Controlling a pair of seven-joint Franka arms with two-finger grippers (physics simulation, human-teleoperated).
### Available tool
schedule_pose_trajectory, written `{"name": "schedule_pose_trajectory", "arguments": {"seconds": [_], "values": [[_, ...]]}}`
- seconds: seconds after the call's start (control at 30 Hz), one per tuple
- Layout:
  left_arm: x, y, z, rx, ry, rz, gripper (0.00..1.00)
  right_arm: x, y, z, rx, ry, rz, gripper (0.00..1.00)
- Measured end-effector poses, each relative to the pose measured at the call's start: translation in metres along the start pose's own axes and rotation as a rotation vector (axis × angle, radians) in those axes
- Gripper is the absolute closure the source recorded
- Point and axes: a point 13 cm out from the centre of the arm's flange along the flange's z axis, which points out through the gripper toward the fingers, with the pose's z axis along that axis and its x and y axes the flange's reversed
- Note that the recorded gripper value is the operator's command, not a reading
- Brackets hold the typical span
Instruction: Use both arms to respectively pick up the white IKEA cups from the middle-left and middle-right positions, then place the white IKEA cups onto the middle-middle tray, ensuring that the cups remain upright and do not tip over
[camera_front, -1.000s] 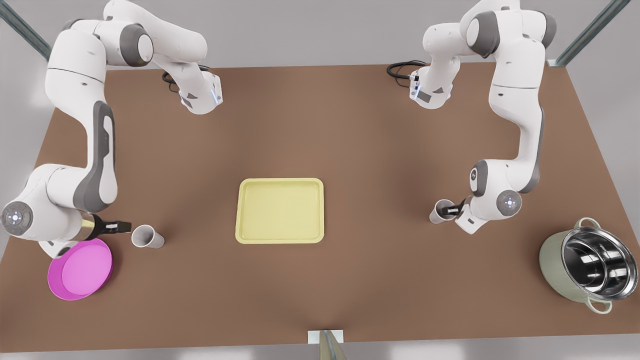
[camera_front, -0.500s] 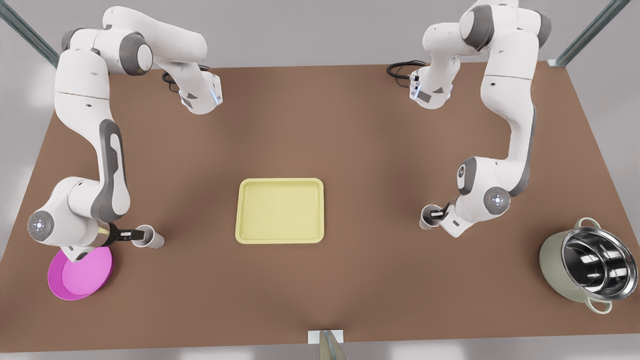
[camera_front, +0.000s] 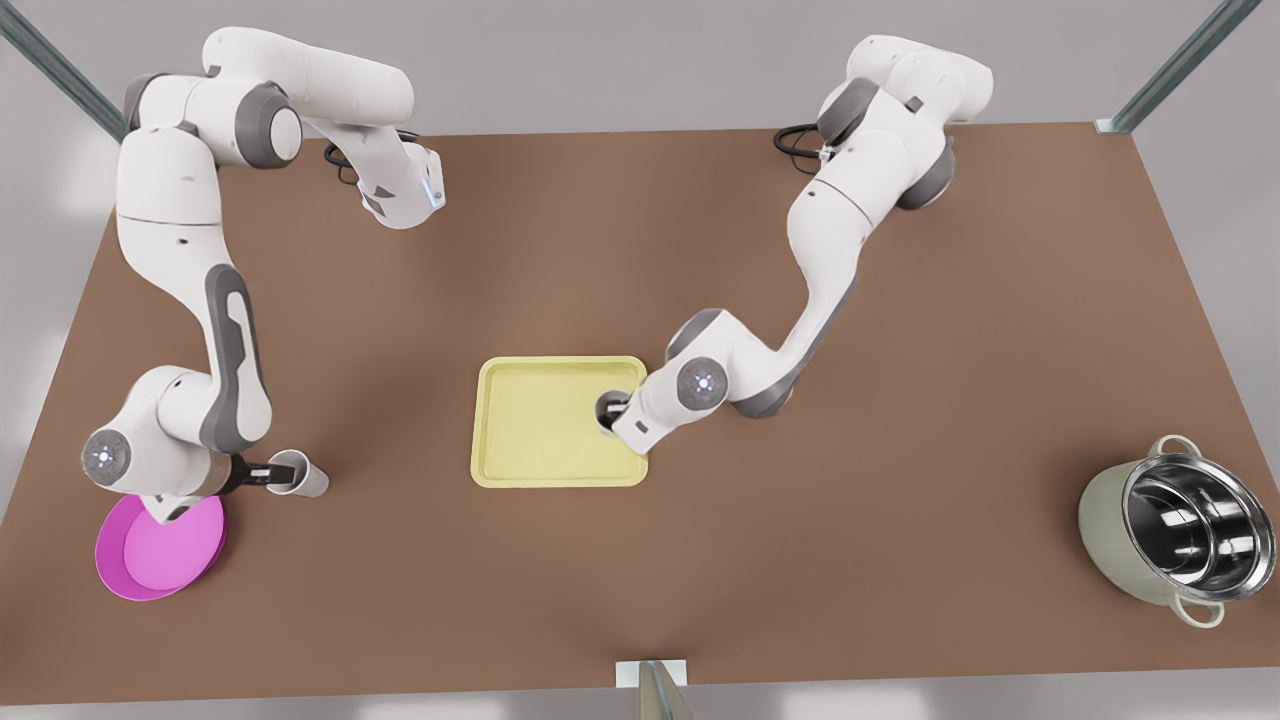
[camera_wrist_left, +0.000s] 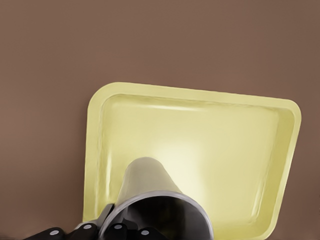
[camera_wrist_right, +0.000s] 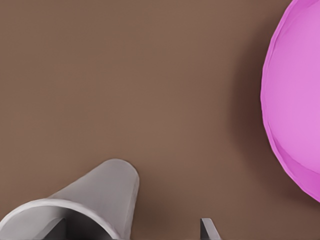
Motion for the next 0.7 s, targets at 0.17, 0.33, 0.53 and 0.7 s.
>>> {"name": "schedule_pose_trajectory", "arguments": {"seconds": [0.17,0.33,0.53,0.7], "values": [[0.007,-0.003,0.029,-0.01,0.008,-0.139,0.77,-0.003,0.0,0.009,0.003,-0.004,-0.005,0.34],[0.002,-0.002,0.039,-0.004,-0.002,-0.249,0.35,-0.004,0.004,0.015,0.005,-0.002,-0.016,0.79],[-0.003,-0.004,0.034,0.011,-0.021,-0.332,0.0,-0.02,0.049,-0.017,0.017,-0.047,-0.091,0.79],[-0.001,0.002,0.009,-0.018,-0.026,-0.386,0.0,-0.02,0.191,-0.062,0.028,-0.082,-0.302,0.79]]}}
